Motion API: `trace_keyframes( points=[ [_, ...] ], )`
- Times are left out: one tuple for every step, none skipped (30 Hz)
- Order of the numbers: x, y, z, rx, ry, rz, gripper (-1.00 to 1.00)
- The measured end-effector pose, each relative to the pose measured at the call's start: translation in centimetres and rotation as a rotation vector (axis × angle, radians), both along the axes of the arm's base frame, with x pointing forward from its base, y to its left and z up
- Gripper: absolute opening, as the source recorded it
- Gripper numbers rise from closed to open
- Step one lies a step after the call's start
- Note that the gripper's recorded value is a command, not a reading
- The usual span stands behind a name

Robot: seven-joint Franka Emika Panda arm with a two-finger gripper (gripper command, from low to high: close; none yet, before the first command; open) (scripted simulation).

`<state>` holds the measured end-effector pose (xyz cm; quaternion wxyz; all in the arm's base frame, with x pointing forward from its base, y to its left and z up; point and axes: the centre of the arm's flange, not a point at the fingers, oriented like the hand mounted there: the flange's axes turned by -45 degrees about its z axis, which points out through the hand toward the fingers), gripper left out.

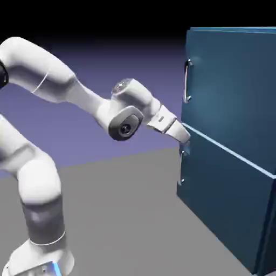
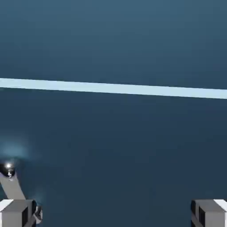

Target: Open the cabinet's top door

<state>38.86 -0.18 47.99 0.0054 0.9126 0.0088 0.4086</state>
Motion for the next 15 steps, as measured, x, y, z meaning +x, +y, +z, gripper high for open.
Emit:
trace_keyframes(
  points=[
    [-0.1,-0.2,0.8,0.006,-0.017,-0.010,0.00],
    [-0.2,-0.4,1.6,0.011,-0.034,-0.020,0.00],
    [-0.3,-0.6,2.3,0.017,-0.050,-0.030,0.00],
    [-0.4,-0.7,3.0,0.022,-0.067,-0.039,0.00],
    [-0.5,-0.8,3.8,0.027,-0.084,-0.047,0.00],
    [-0.7,-0.9,4.5,0.032,-0.101,-0.055,0.00],
    [-0.8,-1.0,5.2,0.037,-0.118,-0.063,0.00],
    [-1.0,-1.0,5.8,0.042,-0.135,-0.070,0.00],
    [-1.2,-1.1,6.5,0.046,-0.152,-0.077,0.00],
    [-1.4,-1.1,7.1,0.050,-0.168,-0.083,0.00],
    [-1.6,-1.1,7.7,0.054,-0.185,-0.088,0.00],
    [-1.8,-1.0,8.3,0.058,-0.202,-0.094,0.00],
    [-2.0,-0.9,8.8,0.061,-0.219,-0.098,0.00],
    [-2.2,-0.8,9.4,0.064,-0.236,-0.103,0.00],
    [-2.4,-0.7,9.9,0.067,-0.252,-0.107,0.00]
  ],
)
